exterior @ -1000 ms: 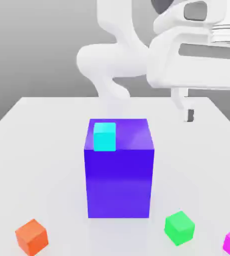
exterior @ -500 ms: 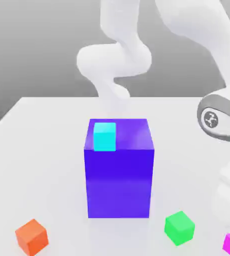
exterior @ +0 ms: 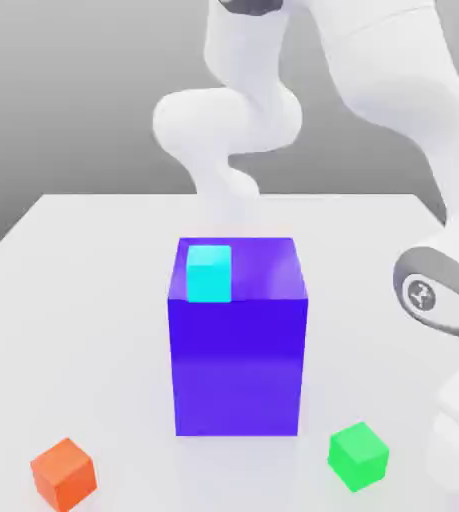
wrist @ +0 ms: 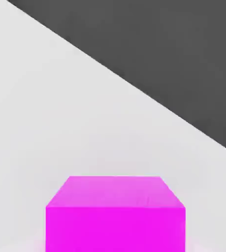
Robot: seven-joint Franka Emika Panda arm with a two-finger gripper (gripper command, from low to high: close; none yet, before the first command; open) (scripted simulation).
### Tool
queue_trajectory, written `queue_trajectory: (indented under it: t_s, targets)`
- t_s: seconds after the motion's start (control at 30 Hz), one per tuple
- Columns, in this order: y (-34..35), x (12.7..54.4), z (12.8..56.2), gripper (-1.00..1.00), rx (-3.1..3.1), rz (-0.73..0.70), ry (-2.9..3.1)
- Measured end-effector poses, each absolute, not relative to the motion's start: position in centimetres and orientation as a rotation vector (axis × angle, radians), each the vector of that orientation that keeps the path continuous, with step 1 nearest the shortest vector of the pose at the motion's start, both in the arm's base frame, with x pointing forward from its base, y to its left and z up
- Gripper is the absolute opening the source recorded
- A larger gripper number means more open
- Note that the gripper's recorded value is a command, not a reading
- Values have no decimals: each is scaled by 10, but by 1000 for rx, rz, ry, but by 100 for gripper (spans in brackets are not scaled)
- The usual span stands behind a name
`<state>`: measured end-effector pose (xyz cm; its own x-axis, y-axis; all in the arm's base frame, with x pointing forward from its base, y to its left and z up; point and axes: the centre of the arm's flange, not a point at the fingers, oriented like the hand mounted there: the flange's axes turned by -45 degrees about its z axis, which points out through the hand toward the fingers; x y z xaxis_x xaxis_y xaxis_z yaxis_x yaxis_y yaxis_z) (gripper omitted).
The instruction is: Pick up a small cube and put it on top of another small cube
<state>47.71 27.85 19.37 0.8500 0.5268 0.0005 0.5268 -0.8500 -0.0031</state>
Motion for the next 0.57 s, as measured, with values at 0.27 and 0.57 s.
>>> queue_trajectory:
  t_s: [0.27,0.57]
  targets:
    - [176,442,240,-100,-3131,1,-210]
    - [160,435,186,100,-3140,-2,-94]
